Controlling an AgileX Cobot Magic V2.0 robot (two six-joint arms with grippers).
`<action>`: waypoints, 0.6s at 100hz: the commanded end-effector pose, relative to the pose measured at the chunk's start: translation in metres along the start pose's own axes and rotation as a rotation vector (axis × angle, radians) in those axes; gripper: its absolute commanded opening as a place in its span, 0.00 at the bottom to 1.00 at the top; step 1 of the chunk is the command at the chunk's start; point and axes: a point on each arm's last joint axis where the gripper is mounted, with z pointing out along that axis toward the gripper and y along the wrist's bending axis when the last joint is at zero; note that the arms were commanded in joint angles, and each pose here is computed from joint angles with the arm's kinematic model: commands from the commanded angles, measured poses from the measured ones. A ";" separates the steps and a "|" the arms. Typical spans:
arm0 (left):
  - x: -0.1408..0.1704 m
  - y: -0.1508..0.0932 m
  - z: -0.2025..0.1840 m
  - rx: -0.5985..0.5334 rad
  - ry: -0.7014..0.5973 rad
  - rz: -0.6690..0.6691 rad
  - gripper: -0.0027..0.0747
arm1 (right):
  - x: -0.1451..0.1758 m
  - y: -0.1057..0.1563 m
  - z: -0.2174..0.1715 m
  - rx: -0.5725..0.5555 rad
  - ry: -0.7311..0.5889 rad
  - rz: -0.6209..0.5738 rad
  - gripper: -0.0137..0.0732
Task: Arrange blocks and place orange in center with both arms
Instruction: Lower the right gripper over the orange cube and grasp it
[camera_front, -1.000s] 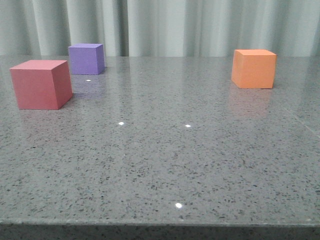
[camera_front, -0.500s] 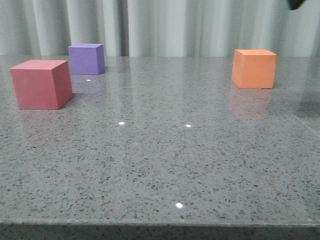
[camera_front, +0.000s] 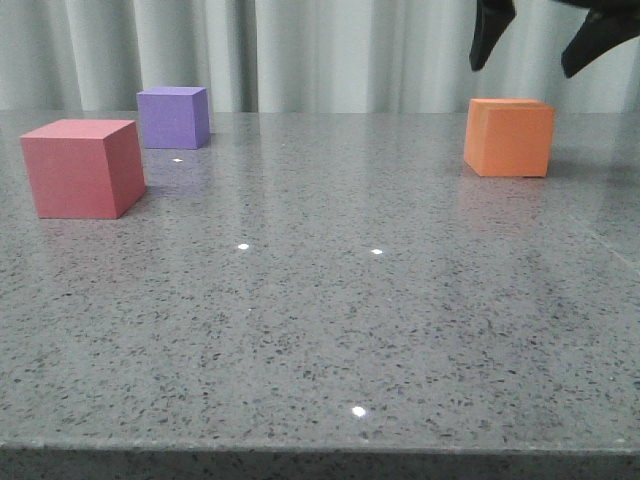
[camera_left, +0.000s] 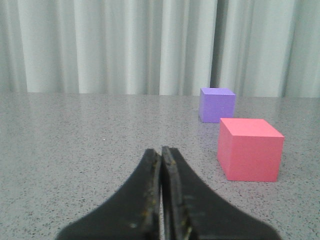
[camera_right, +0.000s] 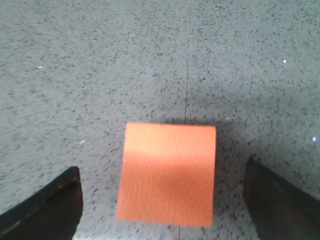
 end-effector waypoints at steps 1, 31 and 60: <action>0.005 0.000 -0.002 0.006 -0.074 -0.005 0.01 | -0.019 0.001 -0.011 0.006 -0.105 -0.038 0.90; 0.005 0.000 -0.002 0.006 -0.074 -0.005 0.01 | -0.012 0.001 0.019 0.013 -0.043 -0.034 0.68; 0.005 0.000 -0.002 0.006 -0.074 -0.005 0.01 | -0.025 0.024 -0.007 -0.062 -0.065 -0.009 0.62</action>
